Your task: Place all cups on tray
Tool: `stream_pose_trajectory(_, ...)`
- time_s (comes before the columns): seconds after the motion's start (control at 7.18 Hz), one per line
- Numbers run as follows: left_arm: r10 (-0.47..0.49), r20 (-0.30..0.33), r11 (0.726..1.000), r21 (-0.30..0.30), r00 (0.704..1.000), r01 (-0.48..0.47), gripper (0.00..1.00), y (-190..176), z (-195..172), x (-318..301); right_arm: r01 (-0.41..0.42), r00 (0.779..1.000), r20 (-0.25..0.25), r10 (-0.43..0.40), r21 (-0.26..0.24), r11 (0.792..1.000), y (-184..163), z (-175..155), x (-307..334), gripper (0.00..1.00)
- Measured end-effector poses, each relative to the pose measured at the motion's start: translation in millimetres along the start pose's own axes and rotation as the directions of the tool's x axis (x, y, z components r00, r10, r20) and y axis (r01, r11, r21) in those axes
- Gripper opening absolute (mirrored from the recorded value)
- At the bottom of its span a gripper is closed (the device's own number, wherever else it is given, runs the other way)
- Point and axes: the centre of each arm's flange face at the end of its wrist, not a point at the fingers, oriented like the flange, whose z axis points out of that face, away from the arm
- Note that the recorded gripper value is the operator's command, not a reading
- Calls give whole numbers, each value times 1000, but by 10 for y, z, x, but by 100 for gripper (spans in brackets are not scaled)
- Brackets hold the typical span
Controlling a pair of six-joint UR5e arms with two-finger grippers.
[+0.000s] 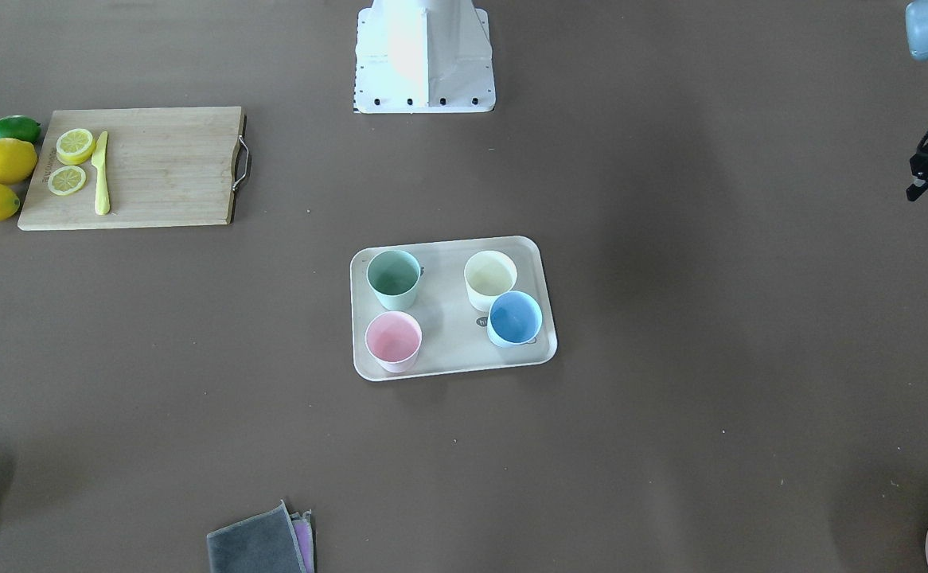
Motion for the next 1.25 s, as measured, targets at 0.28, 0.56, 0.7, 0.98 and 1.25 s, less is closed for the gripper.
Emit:
stream_pose_trajectory(0.28, -19, -11, 1000, -13, 1000, 19, 98, 88, 41, -68, -2, 1000, 1, 2, 3, 1000, 24, -25, 36, 100)
stream_pose_trajectory(0.56, -20, -14, 1000, -16, 1000, 20, 98, 110, 50, -74, -6, 1000, -1, 6, 1, 1000, 33, -22, 56, 100)
stream_pose_trajectory(0.7, -18, -15, 1000, -14, 1000, 17, 98, 104, 42, -66, -10, 1000, -2, 10, 2, 1000, 41, -26, 76, 100)
stream_pose_trajectory(0.98, -12, -14, 1000, -8, 1000, 12, 98, 86, 21, -53, -23, 1000, -9, 23, 11, 1000, 70, -71, 140, 100)
stream_pose_trajectory(1.25, -9, -14, 1000, -8, 1000, 9, 98, 74, 23, -54, -31, 999, -17, 31, 12, 999, 142, -74, 191, 100)
